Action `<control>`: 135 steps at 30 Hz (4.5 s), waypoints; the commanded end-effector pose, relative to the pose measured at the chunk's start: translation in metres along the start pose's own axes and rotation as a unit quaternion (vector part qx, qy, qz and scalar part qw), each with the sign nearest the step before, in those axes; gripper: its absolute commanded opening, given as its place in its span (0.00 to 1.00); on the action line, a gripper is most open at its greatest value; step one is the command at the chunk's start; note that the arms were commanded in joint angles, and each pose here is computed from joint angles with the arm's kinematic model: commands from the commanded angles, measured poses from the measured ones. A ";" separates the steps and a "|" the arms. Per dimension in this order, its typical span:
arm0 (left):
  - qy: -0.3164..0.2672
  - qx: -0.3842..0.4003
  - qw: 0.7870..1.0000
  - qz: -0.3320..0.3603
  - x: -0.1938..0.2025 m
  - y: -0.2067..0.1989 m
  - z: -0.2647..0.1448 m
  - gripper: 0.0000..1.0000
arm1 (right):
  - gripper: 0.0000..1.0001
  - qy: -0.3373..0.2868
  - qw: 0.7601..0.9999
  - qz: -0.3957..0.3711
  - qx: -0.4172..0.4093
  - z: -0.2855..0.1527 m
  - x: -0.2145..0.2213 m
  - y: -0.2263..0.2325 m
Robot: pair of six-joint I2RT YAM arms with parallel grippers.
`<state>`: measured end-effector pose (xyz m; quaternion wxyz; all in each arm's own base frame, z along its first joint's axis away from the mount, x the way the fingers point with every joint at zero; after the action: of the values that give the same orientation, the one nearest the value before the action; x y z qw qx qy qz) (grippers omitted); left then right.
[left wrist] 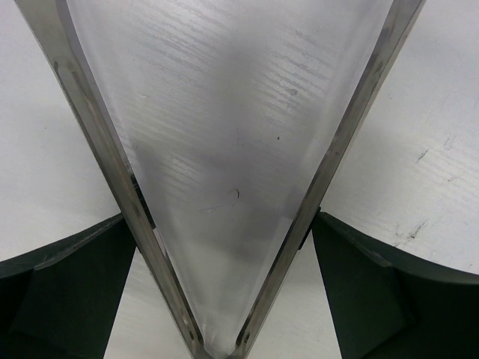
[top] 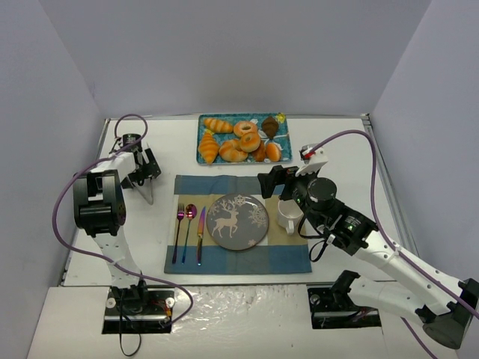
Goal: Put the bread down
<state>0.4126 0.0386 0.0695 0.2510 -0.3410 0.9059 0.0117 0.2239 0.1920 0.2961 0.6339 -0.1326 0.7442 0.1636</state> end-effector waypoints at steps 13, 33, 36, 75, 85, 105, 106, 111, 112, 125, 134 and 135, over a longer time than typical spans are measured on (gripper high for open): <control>0.047 -0.032 0.998 -0.016 0.031 0.021 -0.007 0.91 | 1.00 -0.046 0.998 0.038 -0.008 -0.002 -0.016 0.002; 0.051 -0.011 0.998 -0.042 0.033 0.012 -0.005 0.63 | 1.00 -0.040 0.999 0.035 -0.007 -0.002 -0.017 0.002; 0.051 -0.010 0.998 -0.039 0.033 0.011 -0.005 0.52 | 1.00 -0.039 0.999 0.037 -0.007 -0.002 -0.016 0.003; -0.147 0.044 0.988 0.009 -0.019 -0.015 -0.163 0.42 | 1.00 -0.027 0.999 0.047 -0.003 0.000 -0.014 0.003; -0.177 0.085 0.979 0.053 -0.018 -0.042 -0.210 0.42 | 1.00 -0.032 0.998 0.047 0.017 -0.006 -0.019 -0.004; -0.158 0.208 0.948 0.182 0.017 -0.140 -0.261 0.42 | 1.00 -0.034 0.996 0.045 0.073 -0.029 -0.036 -0.026; -0.155 0.213 0.946 0.188 0.020 -0.145 -0.262 0.42 | 1.00 -0.035 0.995 0.046 0.078 -0.030 -0.037 -0.027; -0.147 0.227 0.936 0.226 0.034 -0.172 -0.266 0.42 | 1.00 -0.031 0.994 0.047 0.093 -0.037 -0.038 -0.033; -0.144 0.228 0.934 0.235 0.039 -0.179 -0.265 0.42 | 1.00 -0.032 0.994 0.048 0.097 -0.039 -0.039 -0.035; -0.130 0.250 0.914 0.293 0.078 -0.233 -0.263 0.48 | 1.00 -0.033 0.991 0.054 0.118 -0.056 -0.042 -0.046; -0.125 0.257 0.900 0.329 0.103 -0.253 -0.265 0.48 | 1.00 -0.034 0.990 0.059 0.123 -0.063 -0.038 -0.050; -0.124 0.257 0.899 0.333 0.106 -0.256 -0.264 0.48 | 1.00 -0.035 0.990 0.061 0.123 -0.063 -0.038 -0.051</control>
<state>0.3862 -0.2603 0.2558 0.3793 0.0474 0.9204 -0.0819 0.1927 0.1259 0.3179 0.6354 -0.0414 0.7644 0.1012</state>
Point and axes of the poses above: each gripper's point midway between its finger pads, its own z axis out along the fingers, its own y axis along the line the jaws close on, x = y × z, the point moved 5 cm from there along -z, back along the fingers, and after that the axes turned 13 degrees about -z, right-handed, at the moved point
